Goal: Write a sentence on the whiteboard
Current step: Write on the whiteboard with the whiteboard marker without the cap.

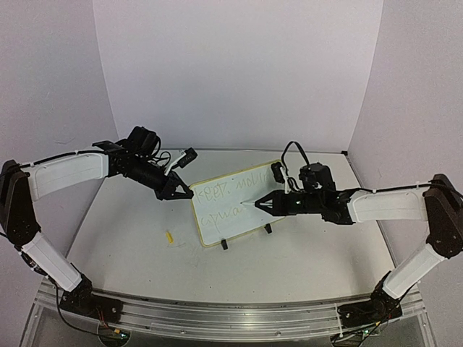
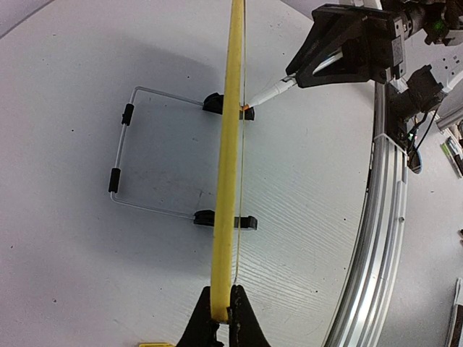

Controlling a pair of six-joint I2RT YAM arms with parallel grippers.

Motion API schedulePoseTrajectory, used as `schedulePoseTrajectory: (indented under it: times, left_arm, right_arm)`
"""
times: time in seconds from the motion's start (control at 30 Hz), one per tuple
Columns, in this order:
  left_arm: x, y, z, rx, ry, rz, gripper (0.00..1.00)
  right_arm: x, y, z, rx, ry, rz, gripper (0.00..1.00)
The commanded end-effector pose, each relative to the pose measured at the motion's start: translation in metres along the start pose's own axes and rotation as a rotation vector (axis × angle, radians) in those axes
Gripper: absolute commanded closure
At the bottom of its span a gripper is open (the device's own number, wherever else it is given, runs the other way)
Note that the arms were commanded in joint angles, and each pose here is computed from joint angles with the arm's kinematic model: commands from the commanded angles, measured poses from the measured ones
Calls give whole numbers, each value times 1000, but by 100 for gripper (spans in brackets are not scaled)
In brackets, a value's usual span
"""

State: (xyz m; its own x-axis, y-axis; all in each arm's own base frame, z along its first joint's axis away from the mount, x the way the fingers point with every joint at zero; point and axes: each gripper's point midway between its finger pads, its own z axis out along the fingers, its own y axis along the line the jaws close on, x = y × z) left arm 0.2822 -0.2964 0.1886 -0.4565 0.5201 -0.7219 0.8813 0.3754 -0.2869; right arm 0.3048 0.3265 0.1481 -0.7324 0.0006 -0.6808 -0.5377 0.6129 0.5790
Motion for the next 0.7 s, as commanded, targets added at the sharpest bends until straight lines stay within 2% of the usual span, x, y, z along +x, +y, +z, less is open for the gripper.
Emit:
schedulePoseTrajectory:
  times: [0.0,0.33,0.67]
  left_arm:
    - [19,5,6,-45,86,20,100]
    - [19,5,6,-45,87,18,100]
    - [19,5,7,-43,86,18,100]
  right_arm:
    - [-2,-14,-4,66,-38,14,100]
    - [15,-25,2,81,3,37,100]
    - [-6,-10,-1,38,-54,28,100]
